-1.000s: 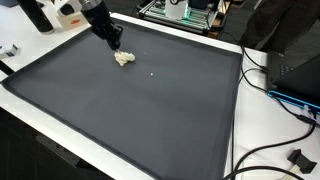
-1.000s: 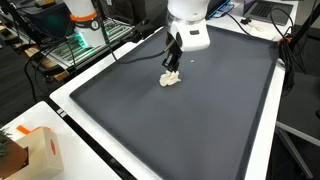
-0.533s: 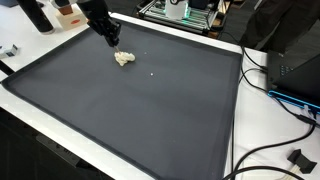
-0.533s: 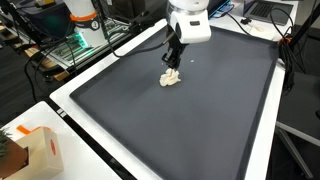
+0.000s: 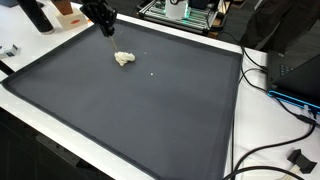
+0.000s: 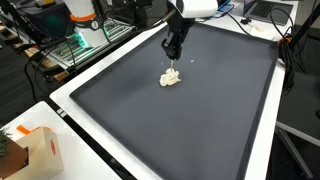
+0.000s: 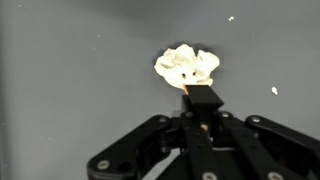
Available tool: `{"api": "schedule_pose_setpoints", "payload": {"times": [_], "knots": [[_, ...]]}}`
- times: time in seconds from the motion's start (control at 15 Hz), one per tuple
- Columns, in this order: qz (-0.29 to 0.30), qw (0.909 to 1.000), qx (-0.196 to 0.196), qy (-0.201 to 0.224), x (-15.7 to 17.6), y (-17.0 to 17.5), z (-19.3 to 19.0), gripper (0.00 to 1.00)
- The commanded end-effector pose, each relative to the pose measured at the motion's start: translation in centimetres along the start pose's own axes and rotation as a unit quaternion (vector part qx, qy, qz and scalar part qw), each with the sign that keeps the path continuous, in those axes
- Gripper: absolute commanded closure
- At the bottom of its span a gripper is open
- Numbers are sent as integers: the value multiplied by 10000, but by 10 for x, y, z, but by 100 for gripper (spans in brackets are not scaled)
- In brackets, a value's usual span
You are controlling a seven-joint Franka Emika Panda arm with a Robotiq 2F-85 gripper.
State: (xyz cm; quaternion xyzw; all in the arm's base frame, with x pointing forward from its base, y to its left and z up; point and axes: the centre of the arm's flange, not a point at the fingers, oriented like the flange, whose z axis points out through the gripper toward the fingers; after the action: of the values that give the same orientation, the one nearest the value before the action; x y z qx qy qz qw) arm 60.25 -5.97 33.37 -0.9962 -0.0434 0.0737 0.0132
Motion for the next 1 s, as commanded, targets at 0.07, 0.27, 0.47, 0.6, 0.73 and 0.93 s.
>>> {"api": "schedule_pose_setpoints", "payload": {"times": [0.07,0.27,0.47,0.6,0.73,0.93], "knots": [[-135,9998,-158,-56,-17,-5,-32,97],[-276,9995,-156,-83,-23,-9,-50,97],[-415,9990,-126,-74,-30,-13,-67,97],[-477,9988,-99,-61,-33,-16,-80,97],[-509,9987,-90,-27,-36,-17,-91,97],[-569,9983,-96,31,-39,-19,-104,97]]}}
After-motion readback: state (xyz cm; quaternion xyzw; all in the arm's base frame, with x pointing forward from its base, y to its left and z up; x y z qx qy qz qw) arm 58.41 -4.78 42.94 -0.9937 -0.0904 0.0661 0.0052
